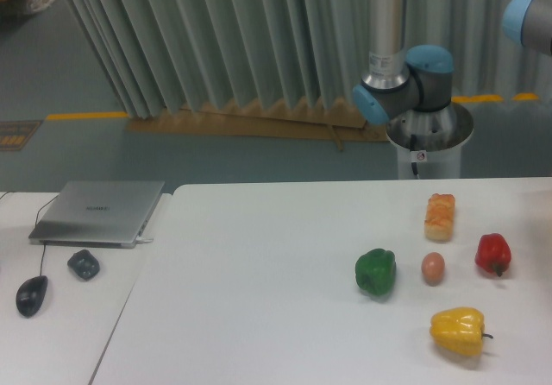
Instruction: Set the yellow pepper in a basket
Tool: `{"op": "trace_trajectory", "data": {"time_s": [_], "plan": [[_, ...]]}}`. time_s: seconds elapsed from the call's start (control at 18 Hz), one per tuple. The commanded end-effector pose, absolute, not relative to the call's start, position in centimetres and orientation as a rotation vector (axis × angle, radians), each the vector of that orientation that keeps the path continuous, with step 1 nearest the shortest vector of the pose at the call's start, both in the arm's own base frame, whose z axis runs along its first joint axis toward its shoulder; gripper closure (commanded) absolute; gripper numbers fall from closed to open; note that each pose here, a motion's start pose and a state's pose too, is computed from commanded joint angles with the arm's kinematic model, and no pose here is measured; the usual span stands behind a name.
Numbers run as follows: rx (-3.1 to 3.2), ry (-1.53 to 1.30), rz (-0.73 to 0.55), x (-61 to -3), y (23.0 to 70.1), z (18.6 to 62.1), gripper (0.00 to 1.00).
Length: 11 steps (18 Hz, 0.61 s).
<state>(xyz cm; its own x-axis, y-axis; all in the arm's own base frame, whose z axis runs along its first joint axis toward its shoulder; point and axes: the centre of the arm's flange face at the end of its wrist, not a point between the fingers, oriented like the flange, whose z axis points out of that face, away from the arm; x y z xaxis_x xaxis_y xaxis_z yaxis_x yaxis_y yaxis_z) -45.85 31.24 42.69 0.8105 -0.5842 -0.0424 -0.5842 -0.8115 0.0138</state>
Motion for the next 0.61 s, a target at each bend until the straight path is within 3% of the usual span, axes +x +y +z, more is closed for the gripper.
{"op": "trace_trajectory", "data": {"time_s": [0.61], "plan": [[2.984,-0.973,-0.092,-45.46,32.04,42.53,0.00]]}}
